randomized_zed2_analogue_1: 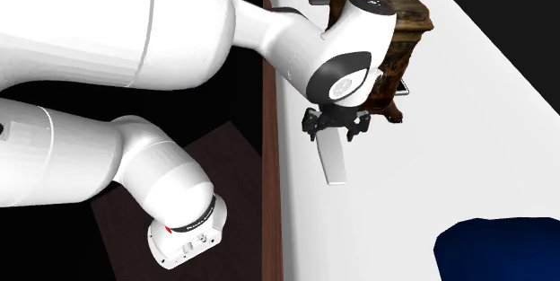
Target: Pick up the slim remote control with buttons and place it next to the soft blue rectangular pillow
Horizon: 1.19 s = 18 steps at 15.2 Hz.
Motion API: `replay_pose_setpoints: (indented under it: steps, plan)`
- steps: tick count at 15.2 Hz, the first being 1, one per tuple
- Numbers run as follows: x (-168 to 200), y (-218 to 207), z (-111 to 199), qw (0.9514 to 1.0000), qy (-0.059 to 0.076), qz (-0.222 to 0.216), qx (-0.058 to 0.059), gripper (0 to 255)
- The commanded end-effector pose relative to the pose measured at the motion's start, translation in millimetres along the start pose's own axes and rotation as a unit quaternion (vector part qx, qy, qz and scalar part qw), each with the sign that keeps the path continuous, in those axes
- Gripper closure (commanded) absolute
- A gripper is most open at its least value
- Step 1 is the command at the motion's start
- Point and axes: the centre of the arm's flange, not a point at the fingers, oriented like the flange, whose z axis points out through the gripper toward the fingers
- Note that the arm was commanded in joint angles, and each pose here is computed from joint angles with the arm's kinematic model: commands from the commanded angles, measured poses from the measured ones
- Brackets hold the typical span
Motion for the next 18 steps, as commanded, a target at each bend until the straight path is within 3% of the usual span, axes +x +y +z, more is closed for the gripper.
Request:
replay_pose_setpoints:
  steps: [1,8,15,16,18]
  plan:
    - [-2,7,13,0.9998,0.0,-0.021,-0.001,0]
    - [-2,7,48,0.9998,0.0,-0.021,-0.001,0]
    - [-2,7,48,0.9998,0.0,-0.021,-0.001,0]
    - [-2,7,48,0.9998,0.0,-0.021,-0.001,255]
    - [-2,7,48,0.9998,0.0,-0.021,-0.001,255]
